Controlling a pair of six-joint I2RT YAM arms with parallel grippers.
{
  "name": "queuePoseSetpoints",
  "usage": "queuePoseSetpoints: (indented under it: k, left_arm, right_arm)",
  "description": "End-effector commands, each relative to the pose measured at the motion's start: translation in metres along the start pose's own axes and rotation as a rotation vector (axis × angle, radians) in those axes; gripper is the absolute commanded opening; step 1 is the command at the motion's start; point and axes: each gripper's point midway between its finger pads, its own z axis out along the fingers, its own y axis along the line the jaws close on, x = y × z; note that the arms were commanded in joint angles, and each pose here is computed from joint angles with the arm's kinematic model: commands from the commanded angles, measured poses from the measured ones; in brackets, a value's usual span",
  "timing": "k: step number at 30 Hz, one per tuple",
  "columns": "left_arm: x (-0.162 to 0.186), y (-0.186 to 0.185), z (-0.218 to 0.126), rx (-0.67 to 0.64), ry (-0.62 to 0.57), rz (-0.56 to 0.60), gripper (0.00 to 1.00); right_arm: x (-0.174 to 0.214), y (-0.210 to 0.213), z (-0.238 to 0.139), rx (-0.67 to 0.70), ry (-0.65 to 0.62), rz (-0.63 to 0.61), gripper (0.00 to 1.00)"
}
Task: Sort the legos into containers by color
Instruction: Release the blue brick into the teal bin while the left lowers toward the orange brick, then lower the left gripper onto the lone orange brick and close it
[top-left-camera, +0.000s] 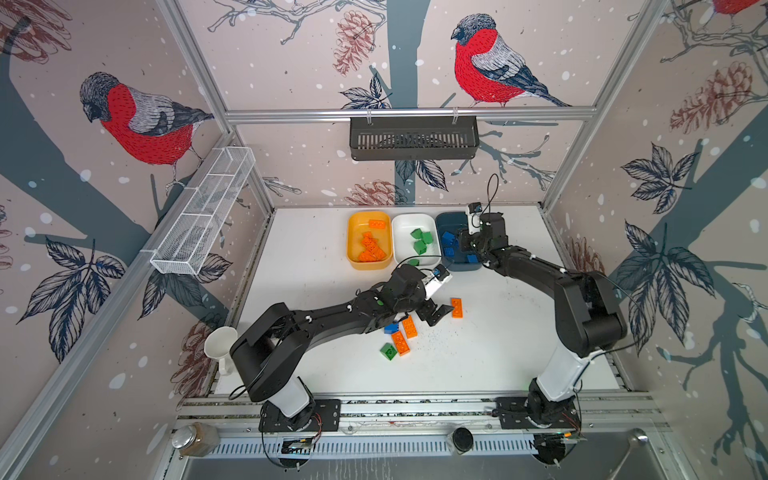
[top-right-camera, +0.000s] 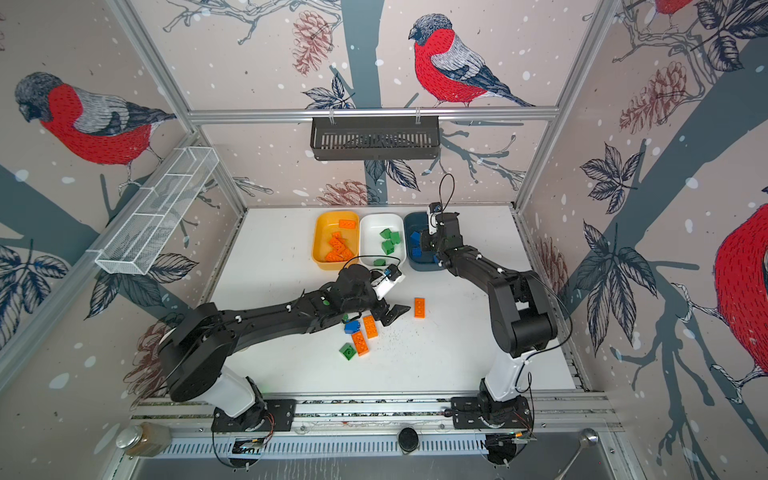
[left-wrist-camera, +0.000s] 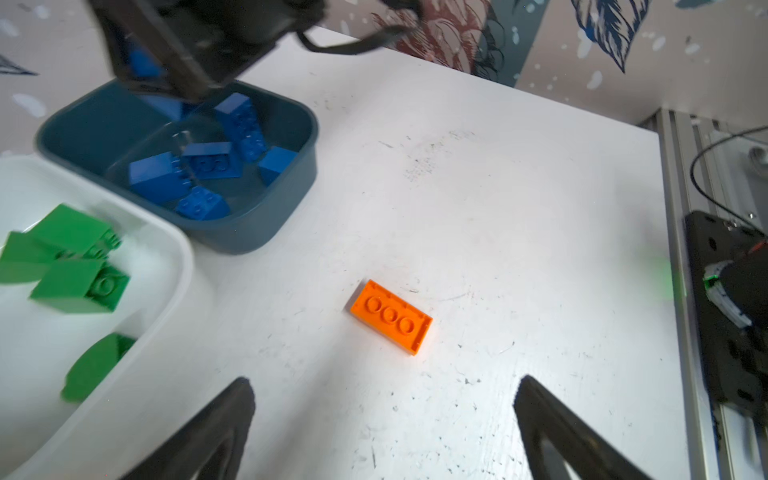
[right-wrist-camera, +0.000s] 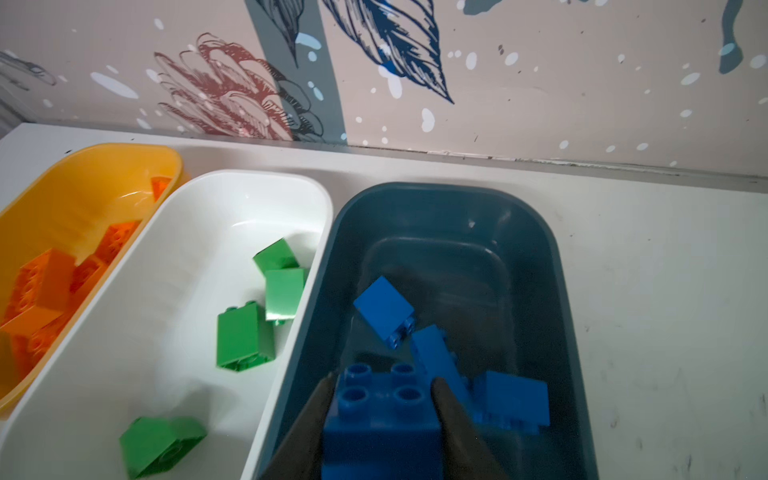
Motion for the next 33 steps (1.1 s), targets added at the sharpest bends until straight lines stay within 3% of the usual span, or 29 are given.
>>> queuePoseSetpoints:
  k: [1, 5, 10, 11, 20, 29, 33]
  left_arm:
    - [0.01, -0.015, 0.014, 0.032, 0.026, 0.161, 0.98]
    - [0.014, -0.012, 0.033, 0.004, 0.042, 0.271, 0.97]
    - [0.03, -0.003, 0.059, 0.004, 0.149, 0.348, 0.97]
    - [0.036, -0.003, 0.063, 0.016, 0.173, 0.36, 0.97]
    - [0.074, -0.003, 0.092, 0.107, 0.368, 0.434, 0.95]
    - [0.079, 0.007, 0.114, 0.111, 0.392, 0.395, 0.94]
    - [0.086, 0.005, 0.119, 0.176, 0.424, 0.365, 0.91]
  right_arm:
    - [0.001, -0.016, 0.012, 0.087, 0.034, 0.032, 0.5]
    - [-0.01, -0.013, 0.007, 0.075, 0.005, 0.05, 0.67]
    - [-0.03, -0.011, -0.032, 0.05, -0.093, 0.075, 0.89]
    - [-0.033, -0.012, -0.041, 0.051, -0.109, 0.084, 0.98]
    - [-0.03, -0.044, -0.109, 0.141, -0.166, 0.245, 0.99]
    - [-0.006, -0.057, -0.14, 0.191, -0.164, 0.256, 1.0]
    - [0.004, -0.061, -0.141, 0.208, -0.15, 0.268, 1.0]
